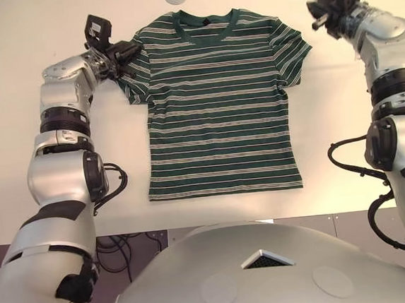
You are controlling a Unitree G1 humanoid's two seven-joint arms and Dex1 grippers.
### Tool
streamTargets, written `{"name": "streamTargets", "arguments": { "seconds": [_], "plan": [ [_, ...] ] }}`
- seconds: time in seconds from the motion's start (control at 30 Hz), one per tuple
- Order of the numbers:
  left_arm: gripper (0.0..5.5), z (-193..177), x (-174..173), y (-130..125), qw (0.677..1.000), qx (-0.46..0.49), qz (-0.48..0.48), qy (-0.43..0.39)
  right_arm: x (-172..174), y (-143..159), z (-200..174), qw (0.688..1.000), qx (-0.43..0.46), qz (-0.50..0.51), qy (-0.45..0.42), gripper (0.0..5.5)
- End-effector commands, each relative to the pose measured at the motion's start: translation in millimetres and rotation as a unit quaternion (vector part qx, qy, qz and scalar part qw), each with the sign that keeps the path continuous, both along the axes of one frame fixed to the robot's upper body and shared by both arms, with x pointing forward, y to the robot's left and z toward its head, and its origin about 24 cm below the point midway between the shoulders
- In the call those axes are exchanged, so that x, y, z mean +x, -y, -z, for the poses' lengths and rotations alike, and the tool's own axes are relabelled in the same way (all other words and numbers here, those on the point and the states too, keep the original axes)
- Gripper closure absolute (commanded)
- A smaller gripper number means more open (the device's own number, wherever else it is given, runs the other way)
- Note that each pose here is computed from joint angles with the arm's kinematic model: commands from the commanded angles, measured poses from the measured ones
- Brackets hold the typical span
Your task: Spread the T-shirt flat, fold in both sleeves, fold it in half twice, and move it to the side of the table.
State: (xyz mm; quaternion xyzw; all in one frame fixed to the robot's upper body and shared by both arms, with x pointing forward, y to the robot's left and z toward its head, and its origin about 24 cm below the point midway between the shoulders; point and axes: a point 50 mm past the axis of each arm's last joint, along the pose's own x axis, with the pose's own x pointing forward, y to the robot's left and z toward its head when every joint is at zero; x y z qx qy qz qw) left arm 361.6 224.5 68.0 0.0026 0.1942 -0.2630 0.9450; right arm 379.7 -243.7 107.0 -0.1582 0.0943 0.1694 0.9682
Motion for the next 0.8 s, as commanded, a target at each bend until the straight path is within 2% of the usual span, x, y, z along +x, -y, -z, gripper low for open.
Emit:
{"name": "streamTargets", "arguments": {
  "seconds": [0.03, 0.13, 0.23, 0.33, 0.43, 0.5, 0.8],
  "plan": [
    [4.45, -28.2, -0.3, -16.9, 0.998, -0.021, -0.036, 0.042, 1.1, -7.7, -18.6, 0.998, 0.038, -0.028, 0.031, 4.5],
    [4.45, -27.9, -24.5, -32.4, 0.993, -0.063, -0.085, 0.042, -8.8, -17.2, -19.3, 0.995, 0.086, -0.038, 0.042, 4.5],
    [4.45, -6.8, -56.3, -46.5, 0.982, -0.088, -0.166, 0.002, -25.8, -31.1, -2.9, 0.993, 0.11, -0.042, 0.021, 4.5],
    [3.98, 7.7, -79.9, -47.1, 0.963, -0.149, -0.221, -0.035, -41.4, -38.0, 10.2, 0.993, 0.114, -0.038, -0.001, 4.46],
    [3.37, 5.4, -84.7, -44.3, 0.934, -0.242, -0.257, -0.051, -53.2, -47.9, 23.1, 0.993, 0.107, -0.042, -0.022, 4.46],
    [3.37, 7.5, -82.3, -40.2, 0.924, -0.269, -0.261, -0.071, -60.8, -54.3, 28.8, 0.994, 0.093, -0.049, -0.025, 4.46],
    [3.37, 47.3, -76.4, -30.7, 0.918, -0.222, -0.297, -0.138, -69.6, -68.3, 27.2, 0.995, 0.063, -0.072, -0.007, 4.46]
  ]
}}
